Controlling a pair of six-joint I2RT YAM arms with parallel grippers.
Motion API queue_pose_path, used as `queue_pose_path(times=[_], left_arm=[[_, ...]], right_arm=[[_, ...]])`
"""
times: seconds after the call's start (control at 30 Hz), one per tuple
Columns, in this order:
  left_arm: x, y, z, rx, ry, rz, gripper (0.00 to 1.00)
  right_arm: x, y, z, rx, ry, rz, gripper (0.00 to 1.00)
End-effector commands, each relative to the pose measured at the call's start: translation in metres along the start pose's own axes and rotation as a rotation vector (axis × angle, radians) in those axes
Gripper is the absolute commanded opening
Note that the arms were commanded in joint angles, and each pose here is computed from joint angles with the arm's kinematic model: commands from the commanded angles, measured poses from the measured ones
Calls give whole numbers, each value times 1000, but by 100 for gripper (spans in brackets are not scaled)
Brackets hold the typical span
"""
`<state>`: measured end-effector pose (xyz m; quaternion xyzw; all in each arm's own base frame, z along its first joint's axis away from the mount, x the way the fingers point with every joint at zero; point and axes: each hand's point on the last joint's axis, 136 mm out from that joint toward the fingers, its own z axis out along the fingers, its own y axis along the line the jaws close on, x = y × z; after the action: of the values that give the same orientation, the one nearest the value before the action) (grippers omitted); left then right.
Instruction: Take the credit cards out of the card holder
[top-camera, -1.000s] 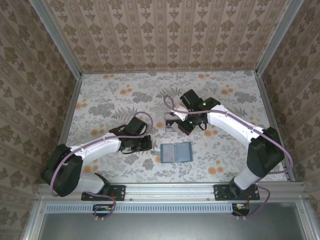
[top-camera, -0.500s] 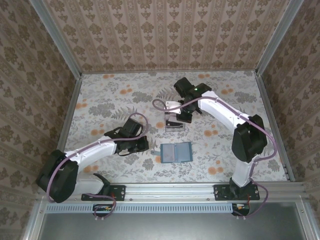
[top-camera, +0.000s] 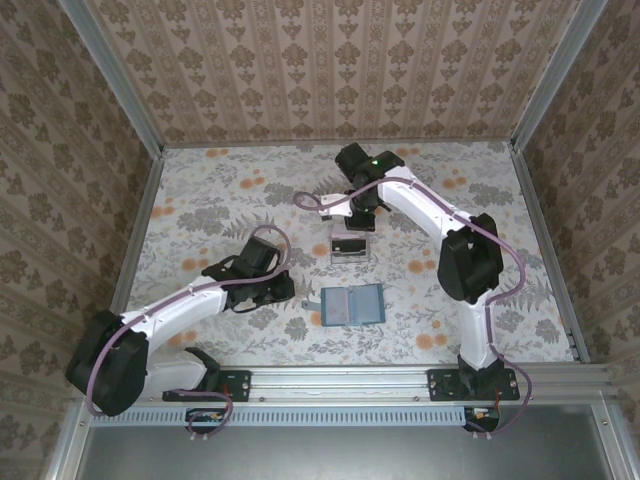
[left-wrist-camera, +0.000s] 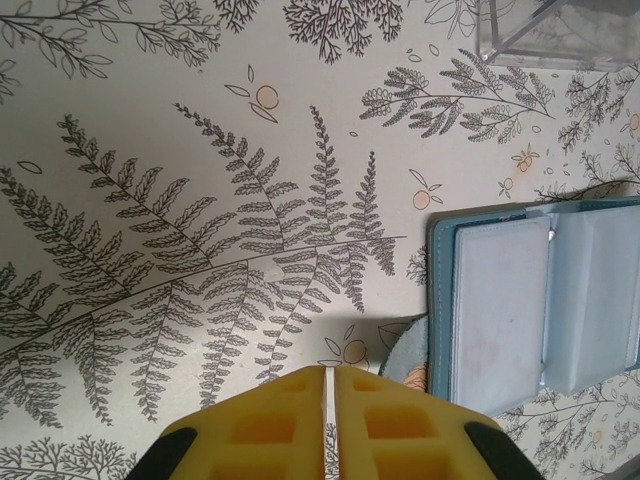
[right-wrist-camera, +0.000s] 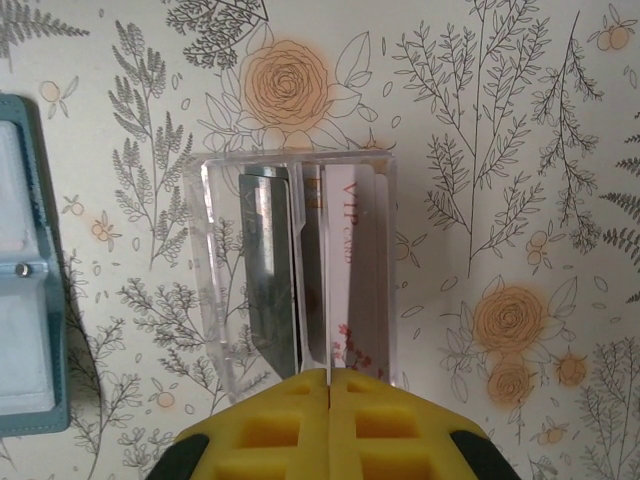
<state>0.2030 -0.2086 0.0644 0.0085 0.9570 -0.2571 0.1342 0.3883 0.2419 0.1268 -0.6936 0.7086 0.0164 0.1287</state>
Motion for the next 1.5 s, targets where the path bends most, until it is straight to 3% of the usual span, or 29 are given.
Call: queue_pose_path(times=[0.0, 0.33, 0.43, 0.57, 0.93, 1.13, 1.47], left_arm=[[1, 5, -3, -10, -5, -24, 11], [3, 9, -1, -20, 7, -36, 11], [3, 6, -2, -15, 13, -30, 11], [2, 5, -1, -10, 13, -26, 12], [-5, -20, 1, 10, 64, 52, 12], [-6, -44, 12, 32, 104, 110, 9], [18, -64, 39, 23, 223, 182, 7]], right_arm=[[6, -1, 4, -31, 37, -26, 0], [10, 3, 32, -98, 67, -23, 0], [9, 2, 34, -98, 61, -19, 6], [10, -14, 31, -14, 81, 2, 19], [5, -33, -17, 198, 35, 85, 23], [-5, -14, -42, 224, -117, 263, 23], [2, 15, -69, 233, -327, 816, 24]])
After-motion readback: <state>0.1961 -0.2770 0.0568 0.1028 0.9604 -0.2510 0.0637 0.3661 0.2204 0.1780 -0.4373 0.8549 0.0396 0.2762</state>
